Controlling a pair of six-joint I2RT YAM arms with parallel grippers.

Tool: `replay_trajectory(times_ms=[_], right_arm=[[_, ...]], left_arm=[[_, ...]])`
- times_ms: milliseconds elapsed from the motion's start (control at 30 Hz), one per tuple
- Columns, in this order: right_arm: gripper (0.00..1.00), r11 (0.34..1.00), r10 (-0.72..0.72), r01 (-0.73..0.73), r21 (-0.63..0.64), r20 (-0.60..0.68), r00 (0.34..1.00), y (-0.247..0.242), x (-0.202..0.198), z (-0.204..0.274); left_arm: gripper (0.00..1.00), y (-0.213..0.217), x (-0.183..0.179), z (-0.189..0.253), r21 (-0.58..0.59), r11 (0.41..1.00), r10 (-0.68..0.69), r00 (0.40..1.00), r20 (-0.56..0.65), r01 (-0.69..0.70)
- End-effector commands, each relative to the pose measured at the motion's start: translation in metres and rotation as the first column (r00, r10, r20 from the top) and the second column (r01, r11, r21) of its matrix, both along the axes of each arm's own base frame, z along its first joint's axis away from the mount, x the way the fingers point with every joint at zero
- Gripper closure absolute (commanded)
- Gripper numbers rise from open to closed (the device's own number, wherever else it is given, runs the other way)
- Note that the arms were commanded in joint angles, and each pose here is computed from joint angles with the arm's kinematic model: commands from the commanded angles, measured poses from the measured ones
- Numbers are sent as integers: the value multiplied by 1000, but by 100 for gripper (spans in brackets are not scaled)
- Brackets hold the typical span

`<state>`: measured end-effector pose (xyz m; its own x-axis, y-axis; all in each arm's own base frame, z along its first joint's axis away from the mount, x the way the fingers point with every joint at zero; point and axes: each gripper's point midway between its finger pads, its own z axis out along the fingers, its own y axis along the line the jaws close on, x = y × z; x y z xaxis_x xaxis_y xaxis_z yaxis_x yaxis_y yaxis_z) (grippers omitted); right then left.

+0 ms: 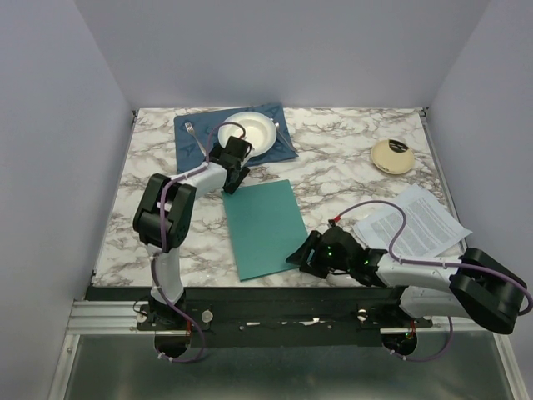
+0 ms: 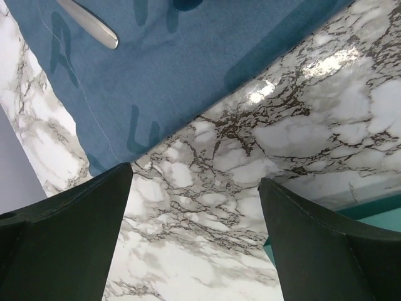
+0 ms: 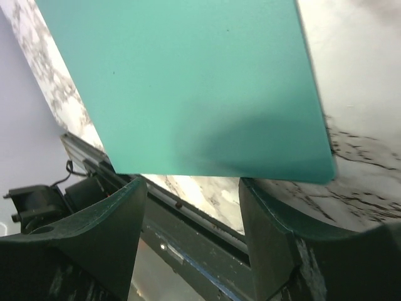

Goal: Put the files into the folder

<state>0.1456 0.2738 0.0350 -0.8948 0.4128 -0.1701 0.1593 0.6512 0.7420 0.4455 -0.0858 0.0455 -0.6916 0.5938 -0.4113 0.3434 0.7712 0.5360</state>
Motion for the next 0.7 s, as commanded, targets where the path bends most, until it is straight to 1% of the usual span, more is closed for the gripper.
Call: replay_trajectory(times_ms=[0, 133, 300, 367, 500, 567, 667], right_arm=[[31, 981, -128, 127, -147, 6, 992, -34, 9, -26], [31, 970, -174, 172, -170, 4, 985, -45, 17, -32], [31, 962, -204, 208, -177, 45, 978, -52, 35, -27], [31, 957, -228, 234, -169, 53, 972, -56, 44, -23], [33, 964, -225, 232, -126, 70, 972, -48, 58, -5], [34, 973, -197, 200, -112, 40, 980, -43, 52, -2], [41, 984, -152, 148, -98, -31, 988, -38, 38, -3]], left_arm=[[3, 11, -32, -23, 32, 999, -30, 995, -97, 33], [4, 17, -53, -25, 25, 998, -46, 991, -123, 50], [4, 24, -83, -26, 7, 998, -63, 985, -159, 65], [4, 25, -90, -26, 2, 998, -67, 983, -170, 68], [5, 29, -107, -28, -8, 998, -57, 977, -204, 57], [5, 30, -110, -29, -11, 999, -43, 977, -210, 42], [5, 31, -117, -30, -19, 999, -34, 975, -221, 31]])
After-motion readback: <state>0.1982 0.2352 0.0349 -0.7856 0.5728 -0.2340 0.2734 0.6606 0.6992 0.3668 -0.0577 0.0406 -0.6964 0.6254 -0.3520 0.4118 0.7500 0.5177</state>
